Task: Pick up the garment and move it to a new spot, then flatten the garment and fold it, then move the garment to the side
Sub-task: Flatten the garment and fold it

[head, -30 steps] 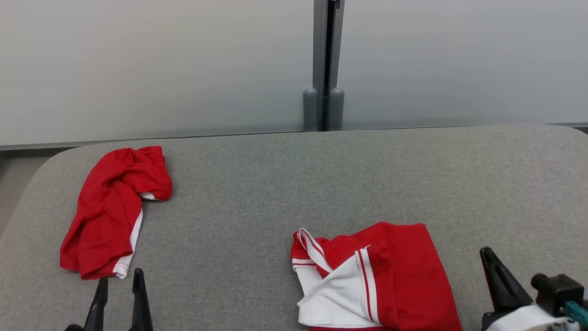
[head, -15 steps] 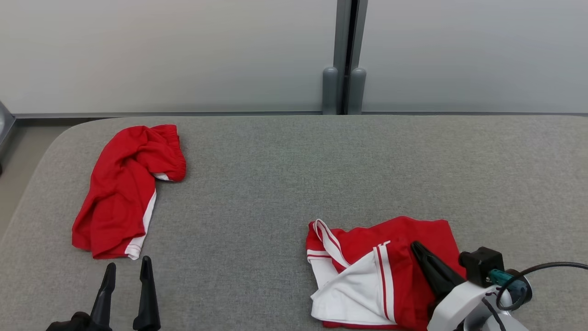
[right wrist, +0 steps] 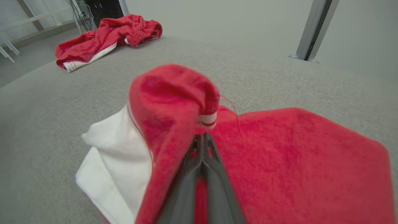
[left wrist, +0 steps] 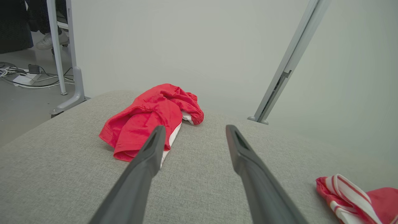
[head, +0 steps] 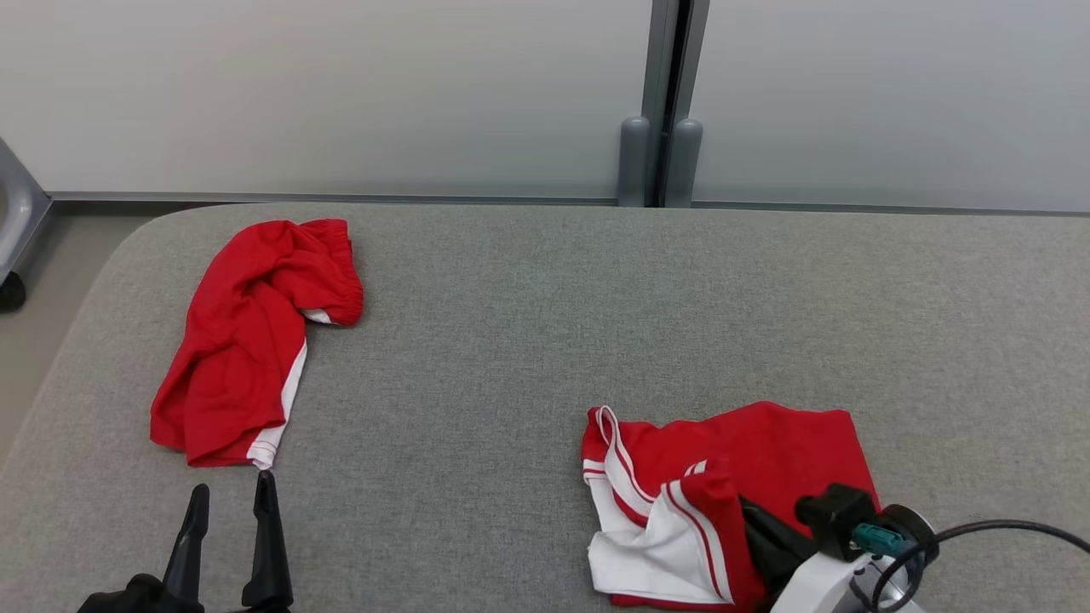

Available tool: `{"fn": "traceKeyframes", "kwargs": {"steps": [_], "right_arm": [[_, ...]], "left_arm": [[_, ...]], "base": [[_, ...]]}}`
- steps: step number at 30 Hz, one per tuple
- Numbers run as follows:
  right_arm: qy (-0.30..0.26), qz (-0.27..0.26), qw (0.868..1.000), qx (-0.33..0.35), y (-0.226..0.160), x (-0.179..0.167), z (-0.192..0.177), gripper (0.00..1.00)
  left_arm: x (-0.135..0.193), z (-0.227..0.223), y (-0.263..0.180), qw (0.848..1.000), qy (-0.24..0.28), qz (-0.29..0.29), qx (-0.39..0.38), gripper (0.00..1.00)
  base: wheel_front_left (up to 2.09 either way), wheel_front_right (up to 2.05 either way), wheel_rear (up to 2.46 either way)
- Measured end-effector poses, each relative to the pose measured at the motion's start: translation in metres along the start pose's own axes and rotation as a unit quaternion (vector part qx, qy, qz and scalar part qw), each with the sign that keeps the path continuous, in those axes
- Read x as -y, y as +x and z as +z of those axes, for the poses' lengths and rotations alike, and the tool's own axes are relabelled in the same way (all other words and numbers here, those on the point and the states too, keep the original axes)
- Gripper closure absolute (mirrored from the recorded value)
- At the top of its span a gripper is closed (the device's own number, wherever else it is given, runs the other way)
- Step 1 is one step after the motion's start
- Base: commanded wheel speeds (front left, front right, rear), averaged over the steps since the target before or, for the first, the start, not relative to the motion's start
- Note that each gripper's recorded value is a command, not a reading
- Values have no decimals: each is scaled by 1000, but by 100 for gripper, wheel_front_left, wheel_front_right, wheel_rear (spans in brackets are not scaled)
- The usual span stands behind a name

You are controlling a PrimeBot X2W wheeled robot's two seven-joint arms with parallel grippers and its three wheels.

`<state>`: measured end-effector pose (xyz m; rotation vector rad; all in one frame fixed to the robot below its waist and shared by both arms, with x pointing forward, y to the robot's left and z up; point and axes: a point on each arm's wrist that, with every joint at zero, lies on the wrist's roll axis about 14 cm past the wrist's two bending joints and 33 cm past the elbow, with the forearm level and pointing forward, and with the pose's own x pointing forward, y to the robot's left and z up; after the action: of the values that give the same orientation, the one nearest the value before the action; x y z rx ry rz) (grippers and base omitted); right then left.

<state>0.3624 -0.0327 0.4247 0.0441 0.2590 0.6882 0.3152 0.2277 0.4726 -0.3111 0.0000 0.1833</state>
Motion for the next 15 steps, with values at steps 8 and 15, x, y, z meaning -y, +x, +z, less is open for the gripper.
{"fn": "traceKeyframes", "kwargs": {"steps": [8,15], "right_arm": [[-15,87,996,-31,-14,-54,-21,100],[-12,129,990,-51,-27,-83,-32,100]], "left_arm": [[0,5,-3,1000,-4,1,9,0],[3,8,-6,1000,-6,-3,14,0]], "base": [[0,0,0],[0,0,0]]}}
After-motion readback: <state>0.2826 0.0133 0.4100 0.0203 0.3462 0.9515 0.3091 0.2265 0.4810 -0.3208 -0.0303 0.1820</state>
